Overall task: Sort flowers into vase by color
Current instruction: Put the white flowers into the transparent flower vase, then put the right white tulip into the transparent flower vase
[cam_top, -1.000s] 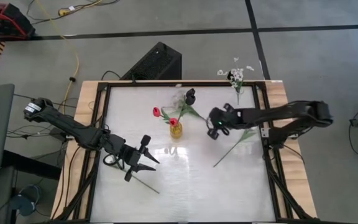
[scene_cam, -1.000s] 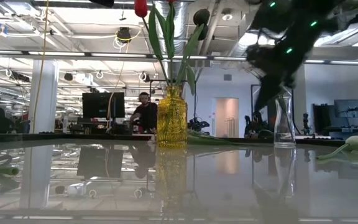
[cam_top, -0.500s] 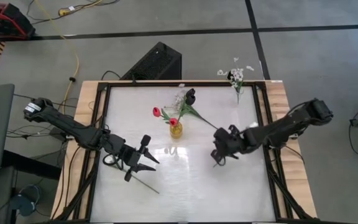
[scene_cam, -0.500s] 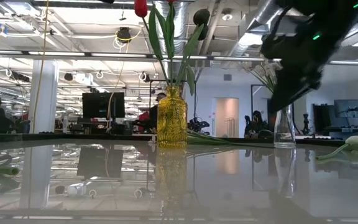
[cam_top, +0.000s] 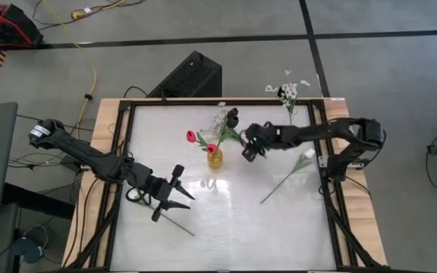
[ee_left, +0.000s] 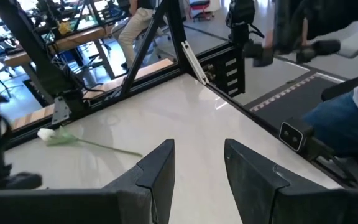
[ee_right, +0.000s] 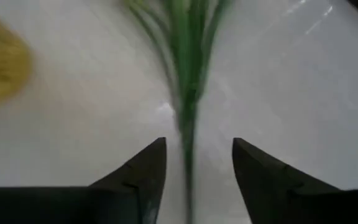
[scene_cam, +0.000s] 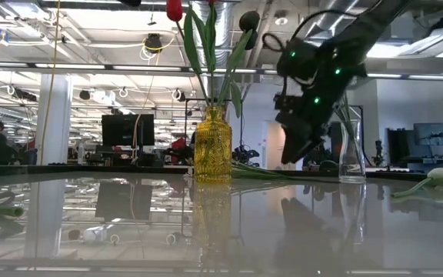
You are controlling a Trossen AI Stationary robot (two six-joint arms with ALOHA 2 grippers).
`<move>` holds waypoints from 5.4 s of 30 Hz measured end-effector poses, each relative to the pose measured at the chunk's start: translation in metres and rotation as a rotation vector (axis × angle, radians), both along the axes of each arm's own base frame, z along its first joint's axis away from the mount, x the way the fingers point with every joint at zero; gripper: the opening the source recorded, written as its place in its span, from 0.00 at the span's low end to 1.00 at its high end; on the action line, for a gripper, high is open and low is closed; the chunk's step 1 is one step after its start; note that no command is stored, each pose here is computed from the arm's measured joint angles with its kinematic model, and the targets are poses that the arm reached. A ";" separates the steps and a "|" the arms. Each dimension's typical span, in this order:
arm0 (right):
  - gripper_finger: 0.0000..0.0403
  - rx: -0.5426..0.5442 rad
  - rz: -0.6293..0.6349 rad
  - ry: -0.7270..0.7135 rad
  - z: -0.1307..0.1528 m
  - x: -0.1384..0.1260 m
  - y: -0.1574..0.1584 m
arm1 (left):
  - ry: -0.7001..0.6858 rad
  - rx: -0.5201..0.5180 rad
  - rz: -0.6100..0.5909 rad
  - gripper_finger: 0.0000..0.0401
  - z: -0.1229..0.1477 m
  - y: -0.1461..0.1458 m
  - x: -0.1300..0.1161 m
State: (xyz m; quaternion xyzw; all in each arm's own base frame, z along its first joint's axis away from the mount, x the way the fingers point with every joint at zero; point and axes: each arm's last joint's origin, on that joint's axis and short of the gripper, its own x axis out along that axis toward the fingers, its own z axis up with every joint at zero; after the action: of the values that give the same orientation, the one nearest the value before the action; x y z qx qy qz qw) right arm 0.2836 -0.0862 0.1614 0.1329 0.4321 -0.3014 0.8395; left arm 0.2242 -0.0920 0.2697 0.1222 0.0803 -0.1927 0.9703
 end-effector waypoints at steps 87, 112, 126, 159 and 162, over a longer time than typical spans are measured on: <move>0.04 -0.874 -0.575 -1.029 0.034 -0.186 -0.016 | 0.022 0.074 -0.005 0.32 -0.004 0.002 -0.001; 0.08 -0.901 -0.469 -0.848 0.011 -0.161 -0.025 | 0.043 0.071 -0.001 0.32 -0.006 0.002 -0.001; 0.34 -0.993 -0.426 -0.662 0.009 -0.153 -0.014 | 0.046 0.090 0.003 0.32 -0.007 0.005 0.000; 0.39 -1.014 -0.498 -0.053 0.040 -0.125 0.070 | 0.045 0.048 0.027 0.32 -0.006 0.022 0.007; 0.39 -0.997 -0.448 -0.114 0.045 -0.121 0.082 | 0.044 0.043 0.028 0.32 -0.005 0.022 0.007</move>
State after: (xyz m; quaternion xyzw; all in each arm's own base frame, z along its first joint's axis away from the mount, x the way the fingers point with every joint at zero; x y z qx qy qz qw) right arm 0.1625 -0.0040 0.2060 -0.1760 0.1517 -0.6334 0.7381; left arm 0.2309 -0.0696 0.2644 0.1374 0.1076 -0.1801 0.9680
